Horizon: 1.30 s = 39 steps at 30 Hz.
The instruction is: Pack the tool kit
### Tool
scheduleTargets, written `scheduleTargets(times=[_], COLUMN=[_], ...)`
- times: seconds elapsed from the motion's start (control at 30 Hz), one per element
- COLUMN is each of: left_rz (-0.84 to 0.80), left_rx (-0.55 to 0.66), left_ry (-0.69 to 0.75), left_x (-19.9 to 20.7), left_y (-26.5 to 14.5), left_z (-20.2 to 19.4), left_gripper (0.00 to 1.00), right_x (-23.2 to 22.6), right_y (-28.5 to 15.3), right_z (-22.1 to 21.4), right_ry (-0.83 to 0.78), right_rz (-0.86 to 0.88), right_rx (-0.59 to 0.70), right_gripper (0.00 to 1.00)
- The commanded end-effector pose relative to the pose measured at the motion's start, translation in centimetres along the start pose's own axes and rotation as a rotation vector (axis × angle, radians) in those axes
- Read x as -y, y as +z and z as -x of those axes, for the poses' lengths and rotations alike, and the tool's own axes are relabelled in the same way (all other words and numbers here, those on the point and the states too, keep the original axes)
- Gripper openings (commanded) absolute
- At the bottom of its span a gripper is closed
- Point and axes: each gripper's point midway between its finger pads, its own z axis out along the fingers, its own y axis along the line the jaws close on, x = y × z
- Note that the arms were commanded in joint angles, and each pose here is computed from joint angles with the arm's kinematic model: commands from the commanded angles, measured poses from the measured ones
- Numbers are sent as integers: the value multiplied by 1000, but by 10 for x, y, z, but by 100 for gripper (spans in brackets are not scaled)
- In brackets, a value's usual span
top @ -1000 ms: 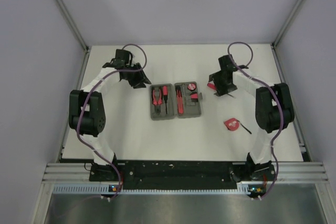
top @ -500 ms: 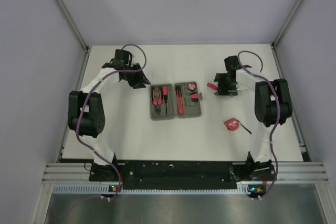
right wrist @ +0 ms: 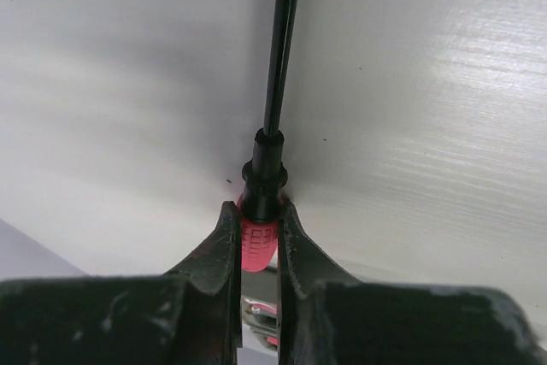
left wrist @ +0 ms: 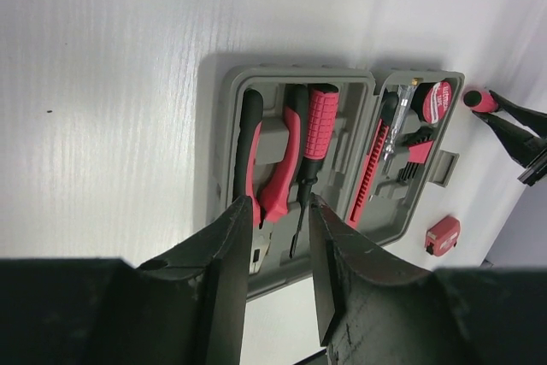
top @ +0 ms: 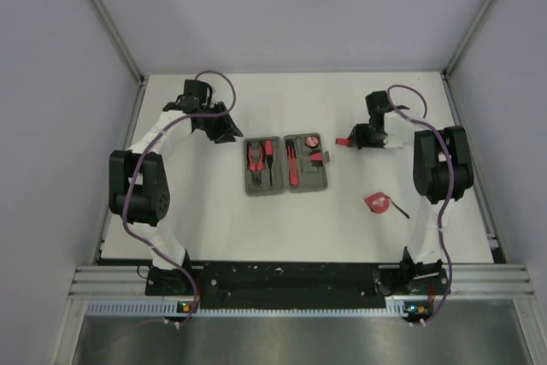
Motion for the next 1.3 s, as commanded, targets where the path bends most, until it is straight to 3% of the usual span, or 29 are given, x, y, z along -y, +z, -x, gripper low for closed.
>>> scheduleTargets(times=[0.0,0.33,0.53,0.73,0.93,1.07,1.27], left_rz=[-42,-76,-100,-106,-117,-127,-130], left_rx=[63,45,35,24,21,11,3], left_ry=[39,49,52,52,53,50,50], left_x=[16,21,26,26,28,29,27], left_y=[-23,-24,-24,-23,-24,-24,-22], left_z=[13,9,8,6,5,3,-2], left_gripper=[37,37,37,36,36,36,36], right_x=[-28,-68,-59,-13,36,61,80], right_y=[-10,-101,-133,-143,-127,-105,-80], right_z=[5,-12,-76,-168,-233,-254,-251], right_ry=[-124,-735,-1150,-1491,-1659,-1727,-1753], right_rz=[92,366,555,690,671,583,467], right_rx=[28,192,36,-236,-429,-473,-459], right_gripper=[0,0,0,0,0,0,0])
